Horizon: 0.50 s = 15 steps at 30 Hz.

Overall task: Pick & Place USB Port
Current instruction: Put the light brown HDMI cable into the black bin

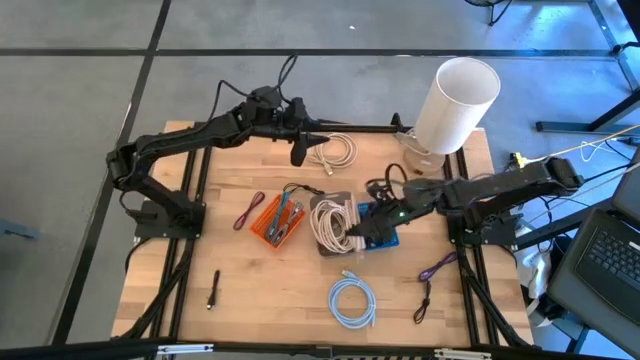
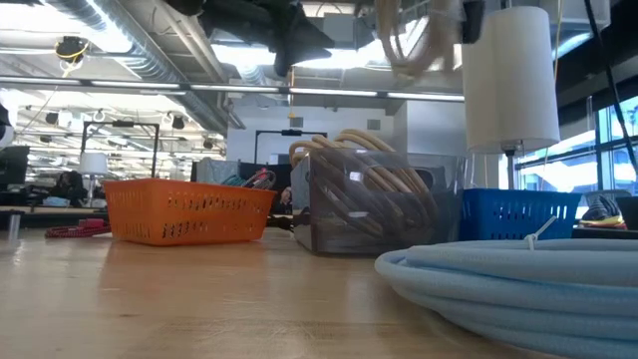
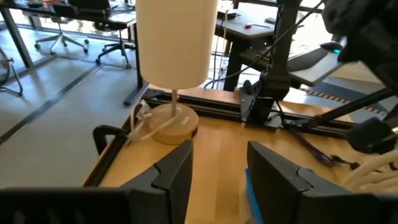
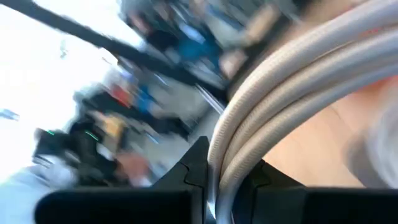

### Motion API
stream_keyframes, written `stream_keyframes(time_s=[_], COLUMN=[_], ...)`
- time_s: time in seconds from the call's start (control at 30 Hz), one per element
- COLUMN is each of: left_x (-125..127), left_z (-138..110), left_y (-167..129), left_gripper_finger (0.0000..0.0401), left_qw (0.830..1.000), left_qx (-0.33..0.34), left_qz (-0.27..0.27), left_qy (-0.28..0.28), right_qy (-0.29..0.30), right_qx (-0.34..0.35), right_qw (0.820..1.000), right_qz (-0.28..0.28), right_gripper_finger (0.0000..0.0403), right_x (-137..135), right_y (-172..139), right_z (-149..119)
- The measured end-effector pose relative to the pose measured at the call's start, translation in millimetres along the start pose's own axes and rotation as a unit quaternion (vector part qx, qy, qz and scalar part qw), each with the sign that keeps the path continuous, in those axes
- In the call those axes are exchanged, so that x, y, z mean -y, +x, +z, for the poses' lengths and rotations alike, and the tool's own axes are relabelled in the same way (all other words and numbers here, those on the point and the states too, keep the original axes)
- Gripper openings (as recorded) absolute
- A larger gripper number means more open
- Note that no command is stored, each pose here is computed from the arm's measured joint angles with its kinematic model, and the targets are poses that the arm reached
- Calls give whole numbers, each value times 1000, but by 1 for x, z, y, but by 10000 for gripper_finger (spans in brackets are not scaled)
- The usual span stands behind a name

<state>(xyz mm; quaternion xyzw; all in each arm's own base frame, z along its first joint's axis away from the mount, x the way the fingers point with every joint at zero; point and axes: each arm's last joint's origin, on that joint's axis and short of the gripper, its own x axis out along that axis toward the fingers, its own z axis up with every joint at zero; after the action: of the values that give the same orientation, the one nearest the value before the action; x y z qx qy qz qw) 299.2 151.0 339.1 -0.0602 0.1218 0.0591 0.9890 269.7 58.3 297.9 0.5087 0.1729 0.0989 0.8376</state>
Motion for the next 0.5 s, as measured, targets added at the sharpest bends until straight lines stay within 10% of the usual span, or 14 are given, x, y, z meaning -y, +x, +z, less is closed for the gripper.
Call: stream_keyframes(time_s=[0.5], left_x=[1], left_z=[2], left_y=[-4], left_gripper_finger=[143], left_qw=[1000], left_qx=[14], left_qz=[1], left_qy=[15], right_qy=[41], right_qx=[43], right_qw=[997], right_qz=[-50], right_gripper_finger=[34], right_x=[55], right_y=[40], right_z=[-15])
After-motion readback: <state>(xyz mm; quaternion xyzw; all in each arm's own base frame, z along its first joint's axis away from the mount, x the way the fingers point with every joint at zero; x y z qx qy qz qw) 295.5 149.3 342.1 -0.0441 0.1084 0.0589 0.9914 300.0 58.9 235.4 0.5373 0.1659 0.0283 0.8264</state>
